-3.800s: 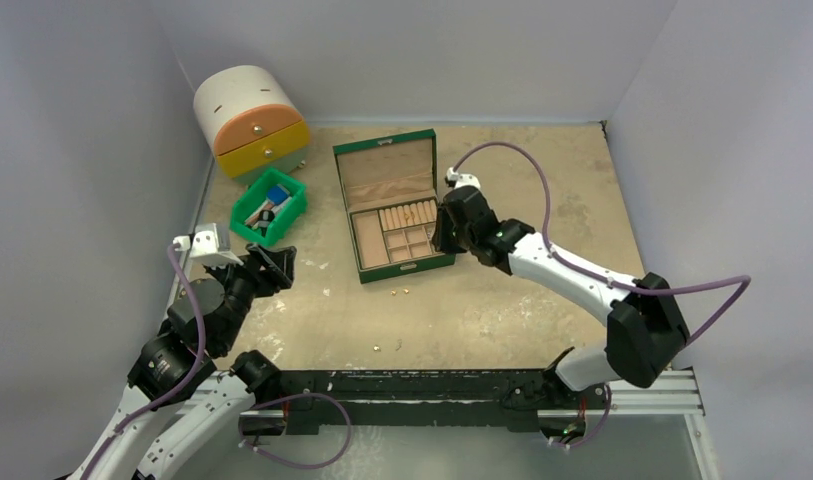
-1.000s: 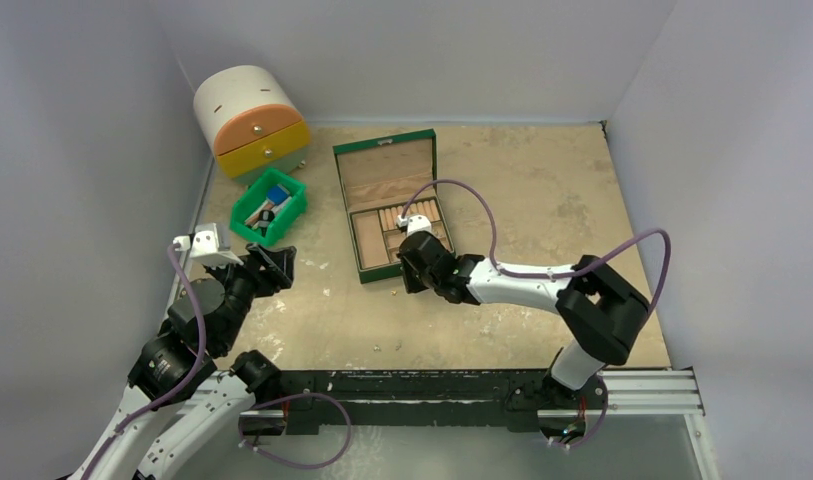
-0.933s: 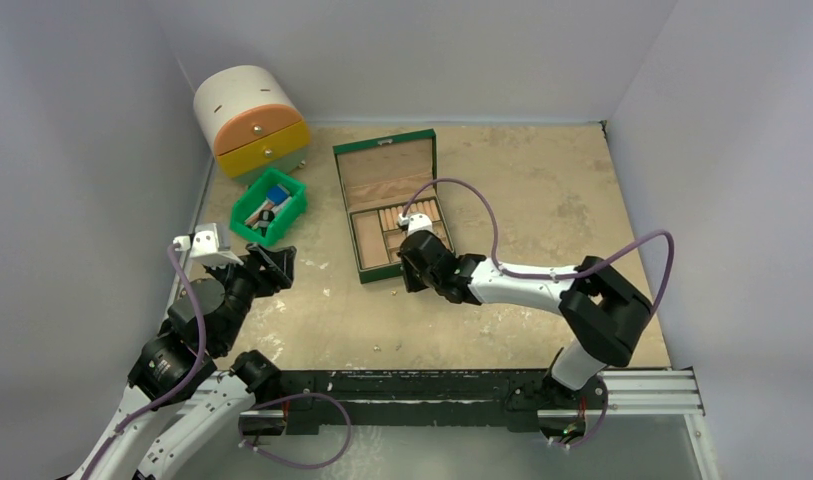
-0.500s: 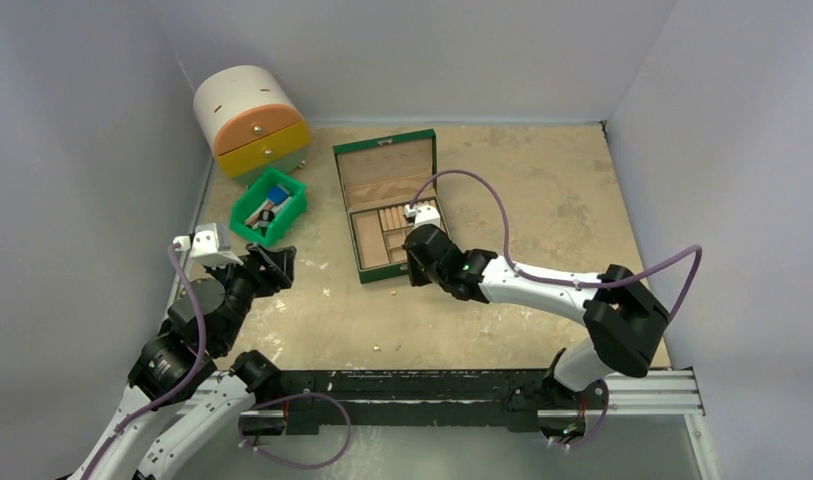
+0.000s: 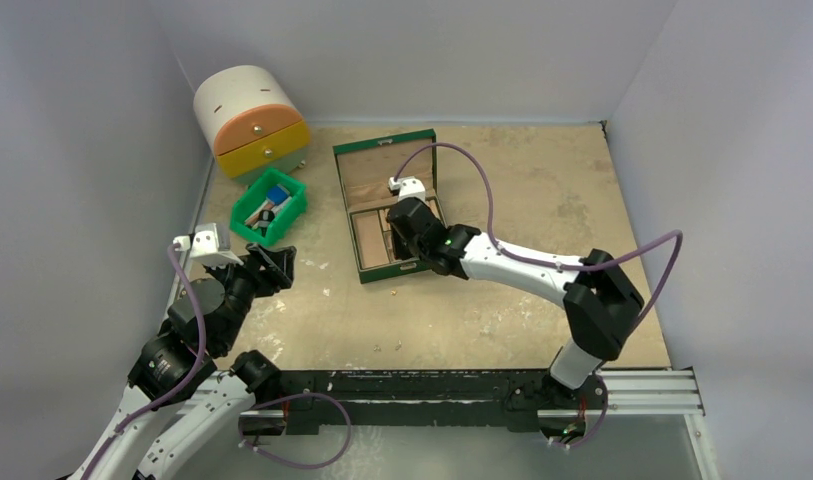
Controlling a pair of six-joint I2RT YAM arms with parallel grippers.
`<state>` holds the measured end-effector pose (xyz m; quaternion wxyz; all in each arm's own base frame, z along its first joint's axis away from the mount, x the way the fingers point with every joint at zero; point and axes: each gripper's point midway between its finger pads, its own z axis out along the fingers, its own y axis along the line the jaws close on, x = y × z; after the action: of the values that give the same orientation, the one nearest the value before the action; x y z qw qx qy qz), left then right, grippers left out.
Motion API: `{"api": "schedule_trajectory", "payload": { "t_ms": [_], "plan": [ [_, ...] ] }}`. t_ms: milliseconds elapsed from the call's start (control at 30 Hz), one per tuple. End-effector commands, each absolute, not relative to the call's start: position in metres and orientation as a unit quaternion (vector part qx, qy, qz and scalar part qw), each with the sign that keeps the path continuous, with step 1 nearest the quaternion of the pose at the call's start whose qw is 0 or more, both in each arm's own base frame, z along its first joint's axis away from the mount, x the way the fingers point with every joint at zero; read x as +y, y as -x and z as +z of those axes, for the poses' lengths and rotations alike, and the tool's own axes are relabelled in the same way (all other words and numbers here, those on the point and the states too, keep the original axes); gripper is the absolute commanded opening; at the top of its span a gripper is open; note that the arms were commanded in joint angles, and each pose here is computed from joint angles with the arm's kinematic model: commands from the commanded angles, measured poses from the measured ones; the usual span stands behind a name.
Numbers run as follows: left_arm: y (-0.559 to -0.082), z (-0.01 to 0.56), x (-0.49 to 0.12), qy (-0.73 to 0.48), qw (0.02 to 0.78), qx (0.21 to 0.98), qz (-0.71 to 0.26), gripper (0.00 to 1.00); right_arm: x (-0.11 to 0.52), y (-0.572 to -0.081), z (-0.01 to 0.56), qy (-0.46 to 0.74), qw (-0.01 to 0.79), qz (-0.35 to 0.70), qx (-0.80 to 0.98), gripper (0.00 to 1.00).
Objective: Organize the mixed jewelry
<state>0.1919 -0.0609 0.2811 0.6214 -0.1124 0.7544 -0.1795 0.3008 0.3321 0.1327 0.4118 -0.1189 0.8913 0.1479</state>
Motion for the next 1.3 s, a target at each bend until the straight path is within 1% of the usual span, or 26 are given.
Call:
{"api": "schedule_trajectory", "payload": {
  "t_ms": [0,433,800,900,967,1267],
  "plan": [
    [-0.194,0.29,-0.061,0.123,0.631,0.741,-0.192,0.67,0.338,-0.325,0.14,0.117,0.428,0.143,0.884,0.0],
    [-0.193,0.291,-0.06,0.126,0.633,0.74,-0.191,0.67,0.348,-0.359,0.107,0.11,0.4,0.147,0.898,0.0],
    [-0.194,0.29,-0.059,0.127,0.632,0.741,-0.188,0.67,0.361,-0.368,0.103,0.111,0.387,0.167,0.9,0.0],
    [-0.194,0.29,-0.059,0.127,0.631,0.742,-0.187,0.67,0.361,-0.369,0.104,0.11,0.385,0.165,0.901,0.12],
    [-0.194,0.29,-0.059,0.127,0.631,0.742,-0.188,0.67,0.358,-0.368,0.105,0.108,0.385,0.161,0.902,0.16],
    [-0.195,0.289,-0.06,0.126,0.631,0.743,-0.187,0.67,0.346,-0.354,0.126,0.097,0.395,0.179,0.896,0.19]
  ]
}}
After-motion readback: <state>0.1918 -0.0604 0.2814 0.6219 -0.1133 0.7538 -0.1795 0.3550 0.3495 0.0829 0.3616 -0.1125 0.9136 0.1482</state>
